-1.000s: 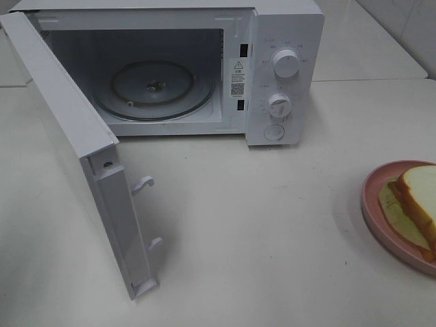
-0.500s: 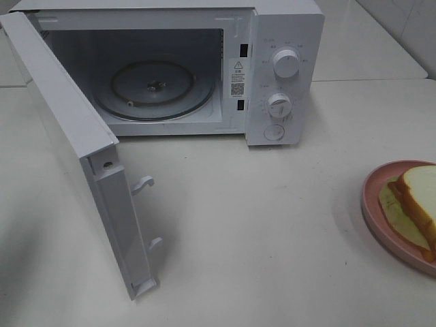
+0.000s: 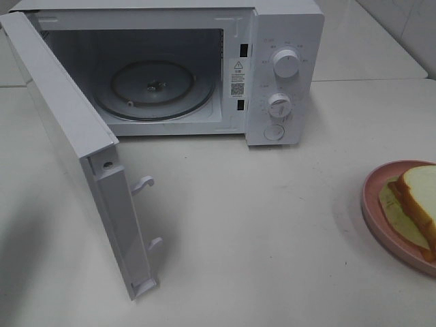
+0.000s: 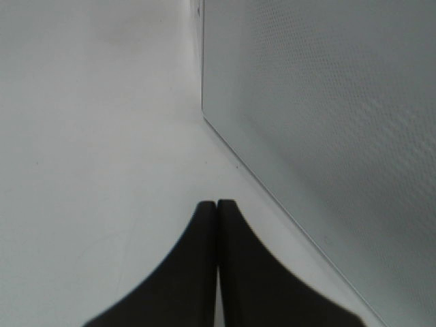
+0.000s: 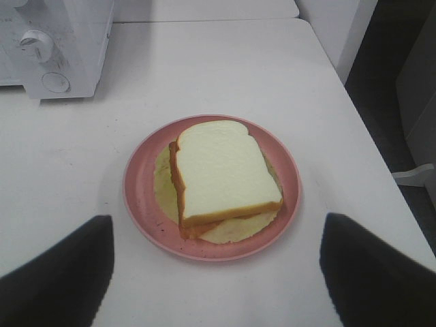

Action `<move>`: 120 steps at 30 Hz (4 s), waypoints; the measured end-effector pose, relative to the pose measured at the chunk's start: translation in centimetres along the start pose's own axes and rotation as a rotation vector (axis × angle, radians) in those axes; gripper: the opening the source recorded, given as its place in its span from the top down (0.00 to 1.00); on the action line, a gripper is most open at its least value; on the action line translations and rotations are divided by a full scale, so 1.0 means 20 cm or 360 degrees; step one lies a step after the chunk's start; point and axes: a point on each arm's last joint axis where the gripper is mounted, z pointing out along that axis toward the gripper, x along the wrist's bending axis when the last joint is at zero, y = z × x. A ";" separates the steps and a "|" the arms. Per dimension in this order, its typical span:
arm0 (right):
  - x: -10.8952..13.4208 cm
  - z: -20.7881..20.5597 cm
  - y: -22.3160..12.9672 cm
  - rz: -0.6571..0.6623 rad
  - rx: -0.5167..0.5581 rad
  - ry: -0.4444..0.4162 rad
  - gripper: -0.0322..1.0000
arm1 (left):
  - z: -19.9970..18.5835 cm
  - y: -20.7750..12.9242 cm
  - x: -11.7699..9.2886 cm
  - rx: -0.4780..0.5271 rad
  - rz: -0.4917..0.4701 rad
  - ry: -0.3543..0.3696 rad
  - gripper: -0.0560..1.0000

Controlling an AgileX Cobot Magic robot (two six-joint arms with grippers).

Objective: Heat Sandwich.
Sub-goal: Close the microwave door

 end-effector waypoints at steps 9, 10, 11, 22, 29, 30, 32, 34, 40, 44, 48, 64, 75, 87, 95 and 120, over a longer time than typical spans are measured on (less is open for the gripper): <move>0.00 0.00 0.00 0.0000 0.0000 0.0000 0.24 | 0.16 -0.05 0.01 -0.0262 0.0079 -0.0002 0.95; 0.00 0.00 0.00 0.0000 0.0000 0.0000 0.24 | 0.17 -0.06 0.01 -0.0301 0.0090 -0.0006 0.95; 0.00 0.00 0.00 0.0000 0.0000 0.0000 0.24 | 0.18 -0.08 0.00 -0.0362 0.0119 -0.0017 0.95; 0.00 0.00 0.00 0.0000 0.0000 0.0000 0.24 | 0.24 -0.12 -0.02 -0.0567 0.0225 -0.0090 0.95; 0.00 0.00 0.00 0.0000 0.0000 0.0000 0.24 | 0.28 -0.13 -0.05 -0.0632 0.0365 -0.0191 0.95; 0.00 0.00 0.00 0.0000 0.0000 0.0000 0.24 | 0.28 -0.13 -0.06 -0.0638 0.0381 -0.0204 0.95; 0.00 0.00 0.00 0.0000 0.0000 0.0000 0.24 | 0.29 -0.13 -0.06 -0.0644 0.0392 -0.0215 0.95; 0.00 0.00 0.00 0.0000 0.0000 0.0000 0.24 | 0.30 -0.13 -0.07 -0.0657 0.0396 -0.0244 0.95; 0.00 0.00 0.00 0.0000 0.0000 0.0000 0.24 | 0.32 -0.14 -0.11 -0.0671 0.0379 -0.0313 0.95; 0.00 0.00 0.00 0.0000 0.0000 0.0000 0.24 | 0.34 -0.16 -0.14 -0.0640 0.0389 -0.0356 0.95; 0.00 0.00 0.00 0.0000 0.0000 0.0000 0.24 | 0.36 -0.16 -0.18 -0.0627 0.0388 -0.0392 0.95; 0.00 0.00 0.00 0.0000 0.0000 0.0000 0.24 | 0.48 -0.11 -0.47 -0.0645 0.0460 -0.0577 0.95; 0.00 0.00 0.00 0.0000 0.0000 0.0000 0.24 | 0.57 -0.10 -0.70 -0.0654 0.0444 -0.0618 0.95; 0.00 0.00 0.00 -0.0014 0.0000 0.0000 0.24 | 0.64 -0.06 -0.85 -0.0677 0.0385 -0.0624 0.95; 0.00 0.00 0.00 -0.0014 0.0000 0.0000 0.24 | 0.69 -0.01 -0.95 -0.0686 0.0392 -0.0613 0.95; 0.00 0.00 0.00 -0.0014 0.0000 0.0000 0.24 | 0.83 0.12 -1.17 -0.0628 0.0425 -0.0701 0.95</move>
